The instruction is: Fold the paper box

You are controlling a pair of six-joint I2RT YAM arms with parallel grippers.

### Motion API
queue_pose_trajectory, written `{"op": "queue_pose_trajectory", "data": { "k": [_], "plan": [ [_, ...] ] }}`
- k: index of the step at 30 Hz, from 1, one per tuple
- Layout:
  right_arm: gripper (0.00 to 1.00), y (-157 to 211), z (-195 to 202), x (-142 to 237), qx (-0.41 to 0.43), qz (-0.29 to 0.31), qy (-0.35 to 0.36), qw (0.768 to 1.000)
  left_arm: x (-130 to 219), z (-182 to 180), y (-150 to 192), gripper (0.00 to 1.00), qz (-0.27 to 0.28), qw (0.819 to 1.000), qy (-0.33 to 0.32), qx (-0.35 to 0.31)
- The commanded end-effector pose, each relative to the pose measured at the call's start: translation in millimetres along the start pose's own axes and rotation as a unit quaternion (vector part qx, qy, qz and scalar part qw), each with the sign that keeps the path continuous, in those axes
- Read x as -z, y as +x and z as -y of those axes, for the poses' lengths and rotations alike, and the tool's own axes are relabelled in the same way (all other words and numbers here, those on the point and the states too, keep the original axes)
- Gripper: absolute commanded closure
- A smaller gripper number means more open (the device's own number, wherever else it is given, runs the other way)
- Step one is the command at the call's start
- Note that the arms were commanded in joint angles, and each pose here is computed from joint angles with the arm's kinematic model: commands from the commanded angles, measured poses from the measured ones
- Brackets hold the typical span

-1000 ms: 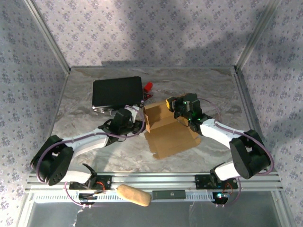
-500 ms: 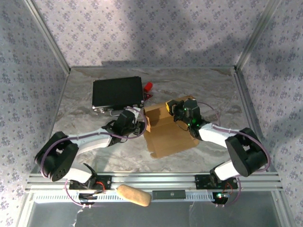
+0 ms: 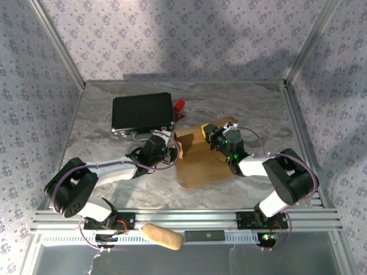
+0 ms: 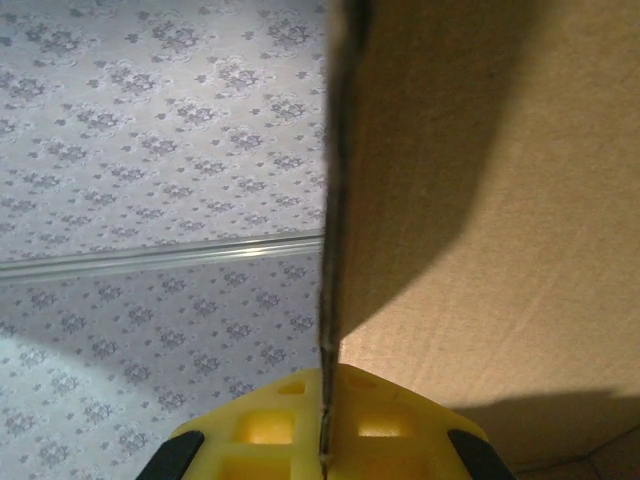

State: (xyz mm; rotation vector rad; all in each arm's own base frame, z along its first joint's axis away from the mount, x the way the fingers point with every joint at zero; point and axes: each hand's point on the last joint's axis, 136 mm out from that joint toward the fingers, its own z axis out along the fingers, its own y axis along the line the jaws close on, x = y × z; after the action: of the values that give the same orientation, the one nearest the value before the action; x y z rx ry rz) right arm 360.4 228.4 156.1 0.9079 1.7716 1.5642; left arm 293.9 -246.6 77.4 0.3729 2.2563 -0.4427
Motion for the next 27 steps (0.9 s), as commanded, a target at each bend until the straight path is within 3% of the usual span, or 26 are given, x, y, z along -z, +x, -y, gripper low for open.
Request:
{"op": "queue_pose_trajectory", "data": {
  "k": [1, 13, 20, 27],
  "plan": [
    [1.0, 14.0, 27.5, 3.3, 0.022, -0.021, 0.028, 0.999, -0.2, -2.7, -20.1, 0.48, 0.044, 0.999, -0.016, 0.007],
    [1.0, 20.2, 34.9, -0.8, 0.013, -0.022, 0.041, 0.999, -3.7, 1.8, -35.7, 0.49, 0.063, 0.997, -0.038, -0.007],
    [1.0, 21.7, 39.4, -0.4, 0.01, -0.024, 0.045, 0.999, -2.0, 0.6, -44.4, 0.44, 0.084, 0.995, -0.054, -0.002],
    [1.0, 23.3, 38.0, -3.4, 0.002, -0.029, 0.048, 0.998, -4.6, 2.5, -50.9, 0.46, 0.096, 0.994, -0.055, -0.004]
  ]
}}
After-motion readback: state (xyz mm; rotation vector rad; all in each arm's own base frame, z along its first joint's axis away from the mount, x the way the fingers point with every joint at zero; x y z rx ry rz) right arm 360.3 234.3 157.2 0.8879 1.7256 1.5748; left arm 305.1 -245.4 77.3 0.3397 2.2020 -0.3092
